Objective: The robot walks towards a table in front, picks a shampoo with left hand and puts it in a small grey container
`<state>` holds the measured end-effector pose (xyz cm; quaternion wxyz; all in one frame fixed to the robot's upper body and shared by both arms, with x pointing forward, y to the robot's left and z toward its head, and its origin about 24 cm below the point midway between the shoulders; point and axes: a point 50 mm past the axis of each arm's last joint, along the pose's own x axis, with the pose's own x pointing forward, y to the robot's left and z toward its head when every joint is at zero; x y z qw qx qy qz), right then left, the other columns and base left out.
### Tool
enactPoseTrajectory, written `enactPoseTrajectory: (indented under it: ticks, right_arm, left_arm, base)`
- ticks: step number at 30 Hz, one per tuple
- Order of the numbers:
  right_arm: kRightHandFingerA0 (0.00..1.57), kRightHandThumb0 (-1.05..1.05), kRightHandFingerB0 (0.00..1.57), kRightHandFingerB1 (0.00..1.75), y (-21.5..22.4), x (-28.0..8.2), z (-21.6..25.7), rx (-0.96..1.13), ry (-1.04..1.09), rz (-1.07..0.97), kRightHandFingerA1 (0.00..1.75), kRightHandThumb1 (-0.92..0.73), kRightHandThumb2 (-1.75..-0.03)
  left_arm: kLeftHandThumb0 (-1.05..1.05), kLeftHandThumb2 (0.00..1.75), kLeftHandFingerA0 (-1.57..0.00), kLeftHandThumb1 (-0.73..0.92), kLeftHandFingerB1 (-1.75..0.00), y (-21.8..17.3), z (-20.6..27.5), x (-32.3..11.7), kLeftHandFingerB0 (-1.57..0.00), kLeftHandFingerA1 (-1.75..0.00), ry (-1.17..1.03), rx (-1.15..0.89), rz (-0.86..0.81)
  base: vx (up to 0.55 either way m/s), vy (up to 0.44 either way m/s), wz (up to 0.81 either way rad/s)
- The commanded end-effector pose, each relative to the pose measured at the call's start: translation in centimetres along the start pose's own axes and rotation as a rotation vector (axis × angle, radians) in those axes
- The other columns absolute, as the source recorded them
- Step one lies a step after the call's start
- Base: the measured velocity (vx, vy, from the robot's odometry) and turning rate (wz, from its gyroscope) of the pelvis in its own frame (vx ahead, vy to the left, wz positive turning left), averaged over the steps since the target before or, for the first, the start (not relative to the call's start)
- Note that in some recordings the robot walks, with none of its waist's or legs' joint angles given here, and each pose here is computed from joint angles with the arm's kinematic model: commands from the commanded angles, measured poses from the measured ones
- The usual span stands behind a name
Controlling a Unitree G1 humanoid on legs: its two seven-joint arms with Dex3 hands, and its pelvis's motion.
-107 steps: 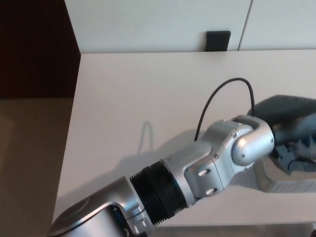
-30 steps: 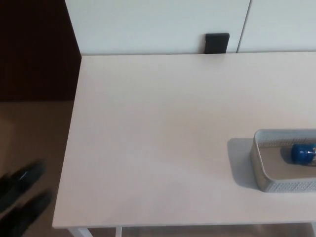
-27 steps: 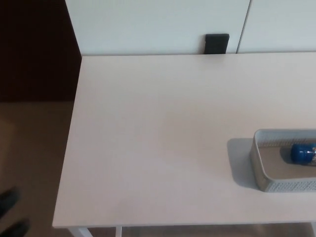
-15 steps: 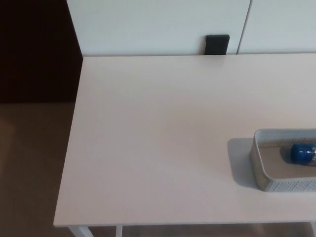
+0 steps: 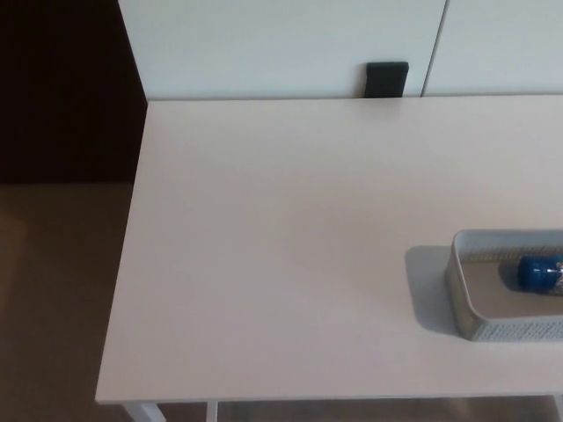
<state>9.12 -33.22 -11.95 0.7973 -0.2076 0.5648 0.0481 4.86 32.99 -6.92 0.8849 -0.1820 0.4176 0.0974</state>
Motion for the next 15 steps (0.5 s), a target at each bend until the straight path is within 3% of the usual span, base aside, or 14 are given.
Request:
enactPoseTrajectory:
  ticks: [1,3,5,6,7,8,9,11,12,13,15]
  right_arm:
    - [0.50,-0.32,0.32,0.33,-0.8,-0.5,-1.0,-0.031,0.017,-0.048,0.41,-0.72,-0.62]
    - [0.47,-0.31,0.31,0.33,-0.7,-0.4,-0.7,-0.021,0.001,-0.038,0.41,-0.73,-0.63]
    - [0.46,-0.31,0.31,0.33,-0.2,-0.2,-0.5,-0.016,-0.010,-0.030,0.41,-0.73,-0.63]
    - [0.46,-0.31,0.31,0.33,-0.2,-0.2,-0.3,-0.015,-0.012,-0.031,0.41,-0.73,-0.63]
    - [0.48,-0.30,0.31,0.33,-0.3,-0.2,-0.3,-0.011,-0.011,-0.031,0.41,-0.72,-0.62]
    - [0.47,-0.29,0.31,0.33,-0.5,-0.2,-0.4,0.002,-0.011,-0.032,0.41,-0.72,-0.62]
    - [0.46,-0.29,0.31,0.33,-0.6,-0.3,-0.5,0.009,-0.012,-0.033,0.40,-0.73,-0.62]
    - [0.46,-0.30,0.31,0.33,-0.7,-0.3,-0.4,0.007,-0.013,-0.035,0.40,-0.74,-0.63]
    - [0.46,-0.30,0.31,0.33,-0.7,-0.4,-0.4,0.016,-0.021,-0.031,0.40,-0.74,-0.63]
    - [0.45,-0.30,0.31,0.33,-0.7,-0.4,-0.3,0.017,-0.026,-0.029,0.40,-0.73,-0.62]
    - [0.46,-0.29,0.32,0.33,-0.7,-0.3,-0.1,0.015,-0.033,-0.029,0.40,-0.72,-0.61]
  left_arm:
    - [-0.40,0.80,-0.18,0.68,-0.32,0.1,3.4,4.3,-0.17,-0.41,0.121,0.514,0.200]
    - [-0.37,0.79,-0.19,0.73,-0.34,-0.6,3.5,5.4,-0.20,-0.40,0.094,0.486,0.226]
    - [-0.35,0.72,-0.36,0.75,-0.35,-1.1,3.1,5.9,-0.23,-0.47,0.078,0.586,0.242]
    - [-0.35,0.72,-0.36,0.75,-0.35,-1.2,3.1,6.1,-0.23,-0.47,0.074,0.609,0.241]
    - [-0.32,0.70,-0.50,0.75,-0.33,-1.4,2.6,6.3,-0.26,-0.84,0.079,0.750,0.231]
    - [-0.34,0.68,-0.39,0.72,-0.33,-1.6,1.9,6.6,-0.27,-0.43,0.107,0.861,0.252]
    - [-0.33,1.03,-0.36,0.54,-0.48,-1.7,1.5,6.8,-0.13,-0.61,0.124,0.933,0.269]
    - [-0.35,1.04,-0.35,0.55,-0.49,-1.6,1.3,6.9,-0.13,-0.60,0.134,0.966,0.273]
    - [-0.39,0.73,-0.49,0.73,-0.33,-1.5,1.2,6.7,-0.27,-0.60,0.127,0.959,0.268]
    - [-0.35,0.77,-0.54,0.69,-0.34,-1.3,1.3,6.7,-0.26,-1.16,0.128,0.961,0.275]
    - [-0.34,0.78,-0.57,0.69,-0.34,-1.1,1.4,6.6,-0.26,-1.24,0.125,0.954,0.286]
  base:
    - [0.00,0.000,0.00]
    - [0.00,0.000,0.00]
    - [0.00,0.000,0.00]
    - [0.00,0.000,0.00]
    - [0.00,0.000,0.00]
    - [0.00,0.000,0.00]
    - [0.00,0.000,0.00]
    - [0.00,0.000,0.00]
    - [0.00,0.000,0.00]
    - [0.00,0.000,0.00]
    - [0.00,0.000,0.00]
